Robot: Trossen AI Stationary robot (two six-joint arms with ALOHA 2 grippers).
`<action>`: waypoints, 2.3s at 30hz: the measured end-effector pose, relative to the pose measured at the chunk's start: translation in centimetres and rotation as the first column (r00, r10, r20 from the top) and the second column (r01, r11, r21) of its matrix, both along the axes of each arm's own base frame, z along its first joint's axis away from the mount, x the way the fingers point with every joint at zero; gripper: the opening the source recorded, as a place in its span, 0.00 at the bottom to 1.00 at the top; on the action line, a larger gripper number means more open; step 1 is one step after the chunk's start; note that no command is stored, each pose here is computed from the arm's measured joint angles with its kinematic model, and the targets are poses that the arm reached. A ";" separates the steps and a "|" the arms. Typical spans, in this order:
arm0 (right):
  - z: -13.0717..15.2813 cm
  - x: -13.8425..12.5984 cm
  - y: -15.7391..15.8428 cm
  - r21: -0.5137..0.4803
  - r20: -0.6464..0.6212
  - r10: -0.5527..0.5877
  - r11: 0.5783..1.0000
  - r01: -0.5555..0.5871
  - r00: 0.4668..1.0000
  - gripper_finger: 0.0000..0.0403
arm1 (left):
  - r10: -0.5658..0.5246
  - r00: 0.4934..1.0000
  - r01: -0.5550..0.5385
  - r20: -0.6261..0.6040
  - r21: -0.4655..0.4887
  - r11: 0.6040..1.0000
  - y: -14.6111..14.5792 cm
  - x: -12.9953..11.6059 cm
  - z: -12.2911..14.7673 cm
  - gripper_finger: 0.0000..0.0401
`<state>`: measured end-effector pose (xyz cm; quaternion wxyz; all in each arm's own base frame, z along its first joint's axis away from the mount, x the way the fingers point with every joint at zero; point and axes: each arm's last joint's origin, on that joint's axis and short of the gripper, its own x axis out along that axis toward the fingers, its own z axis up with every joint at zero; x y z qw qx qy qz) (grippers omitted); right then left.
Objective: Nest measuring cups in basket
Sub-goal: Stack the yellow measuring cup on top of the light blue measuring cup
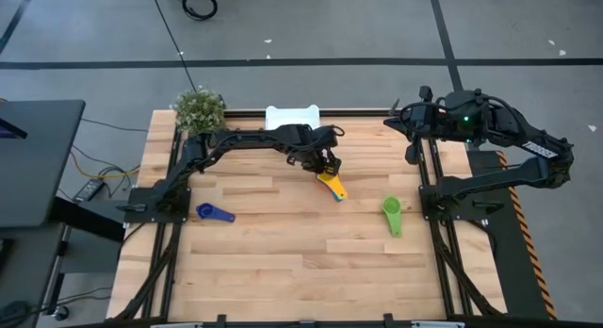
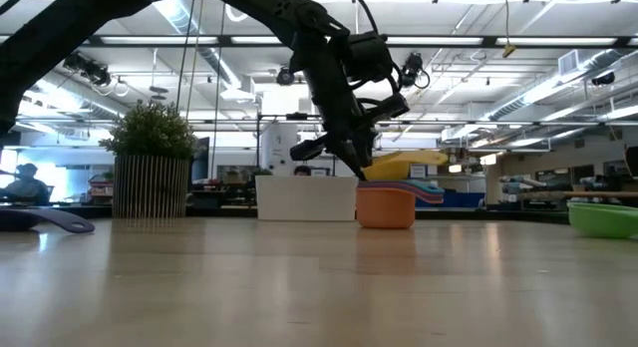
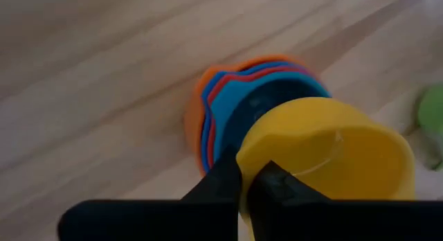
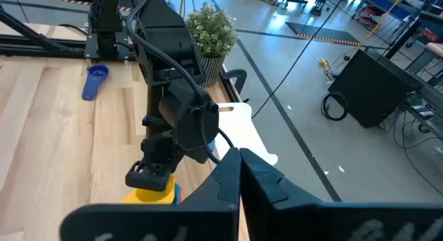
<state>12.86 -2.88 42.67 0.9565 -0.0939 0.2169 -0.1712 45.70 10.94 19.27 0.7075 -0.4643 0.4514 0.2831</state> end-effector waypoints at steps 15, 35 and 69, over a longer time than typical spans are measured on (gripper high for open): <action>0.0 0.0 0.0 0.000 0.000 0.000 1.000 0.000 1.000 0.02 | -0.056 0.998 0.055 -0.011 -0.090 0.994 0.0 -0.4 -0.1 0.15; 0.0 0.0 0.0 0.002 0.001 0.006 1.000 -0.006 1.000 0.02 | -0.015 0.997 -0.001 -0.074 -0.214 0.977 -0.2 -1.1 -0.2 0.03; 0.0 0.0 0.0 0.001 0.000 0.005 1.000 -0.005 1.000 0.02 | -0.080 0.986 0.049 -0.147 -0.201 0.978 -0.4 -1.9 -0.5 0.03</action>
